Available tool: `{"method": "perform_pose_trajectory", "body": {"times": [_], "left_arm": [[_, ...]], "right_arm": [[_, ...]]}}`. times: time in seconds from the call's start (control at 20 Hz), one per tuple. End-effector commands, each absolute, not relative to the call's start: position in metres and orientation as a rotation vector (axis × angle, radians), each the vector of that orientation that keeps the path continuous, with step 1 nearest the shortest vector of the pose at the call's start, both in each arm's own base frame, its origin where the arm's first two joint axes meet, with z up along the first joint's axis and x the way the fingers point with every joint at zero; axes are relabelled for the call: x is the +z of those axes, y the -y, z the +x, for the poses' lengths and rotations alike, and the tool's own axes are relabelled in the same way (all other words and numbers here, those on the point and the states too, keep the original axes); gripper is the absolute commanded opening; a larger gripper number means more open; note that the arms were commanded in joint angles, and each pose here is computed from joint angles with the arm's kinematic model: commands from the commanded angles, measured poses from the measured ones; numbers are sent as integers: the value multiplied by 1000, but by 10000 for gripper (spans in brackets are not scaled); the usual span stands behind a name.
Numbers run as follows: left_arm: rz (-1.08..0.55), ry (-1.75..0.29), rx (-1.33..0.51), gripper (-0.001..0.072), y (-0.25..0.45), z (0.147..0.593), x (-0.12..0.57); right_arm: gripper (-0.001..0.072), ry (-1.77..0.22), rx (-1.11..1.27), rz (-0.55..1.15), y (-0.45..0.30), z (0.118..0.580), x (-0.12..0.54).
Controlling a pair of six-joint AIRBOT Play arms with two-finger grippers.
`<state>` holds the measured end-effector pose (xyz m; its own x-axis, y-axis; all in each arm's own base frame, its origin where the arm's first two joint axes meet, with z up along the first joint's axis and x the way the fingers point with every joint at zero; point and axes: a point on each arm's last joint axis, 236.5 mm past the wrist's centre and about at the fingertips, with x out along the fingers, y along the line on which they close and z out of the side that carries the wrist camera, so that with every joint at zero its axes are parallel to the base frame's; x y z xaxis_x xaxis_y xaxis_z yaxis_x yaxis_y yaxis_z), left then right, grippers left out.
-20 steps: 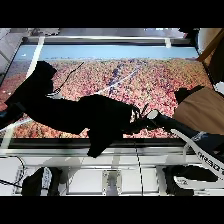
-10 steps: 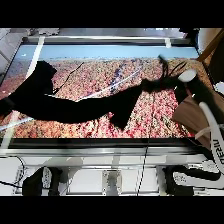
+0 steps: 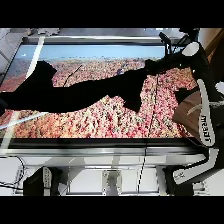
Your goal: Fold the clothes and pants, and hang the long-sleeved shirts on hangers.
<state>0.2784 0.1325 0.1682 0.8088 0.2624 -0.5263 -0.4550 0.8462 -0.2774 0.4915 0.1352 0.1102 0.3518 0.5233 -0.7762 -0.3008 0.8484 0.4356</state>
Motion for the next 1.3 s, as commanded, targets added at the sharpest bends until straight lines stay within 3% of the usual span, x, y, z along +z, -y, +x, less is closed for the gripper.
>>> {"method": "perform_pose_trajectory", "body": {"times": [0.0,0.15,0.3,0.4,0.6,0.65,0.7,0.75,0.9,1.05,1.25], "left_arm": [[-457,-400,391,13,-136,287,186],[-525,-285,344,12,-138,308,213],[-498,-264,300,12,-134,318,229],[-444,-308,334,13,-141,312,220],[-232,-568,464,13,-171,280,166],[-202,-602,488,13,-178,275,157],[-201,-627,493,14,-180,274,148],[-214,-642,487,13,-179,275,141],[-245,-685,469,13,-178,280,123],[-246,-689,469,14,-178,280,121],[-240,-689,474,14,-180,280,121]], "right_arm": [[11,-1049,398,53,-82,496,140],[12,-908,395,-11,-66,497,207],[12,-874,537,77,-103,479,224],[13,-1028,683,134,-142,447,190],[16,-1343,718,86,-186,400,77],[141,-1416,737,81,-199,383,50],[411,-1470,743,71,-207,370,29],[531,-1515,749,65,-212,359,13],[530,-1514,701,17,-196,362,9],[530,-1418,493,-37,-116,395,42],[521,-1348,222,252,-20,417,49]]}}
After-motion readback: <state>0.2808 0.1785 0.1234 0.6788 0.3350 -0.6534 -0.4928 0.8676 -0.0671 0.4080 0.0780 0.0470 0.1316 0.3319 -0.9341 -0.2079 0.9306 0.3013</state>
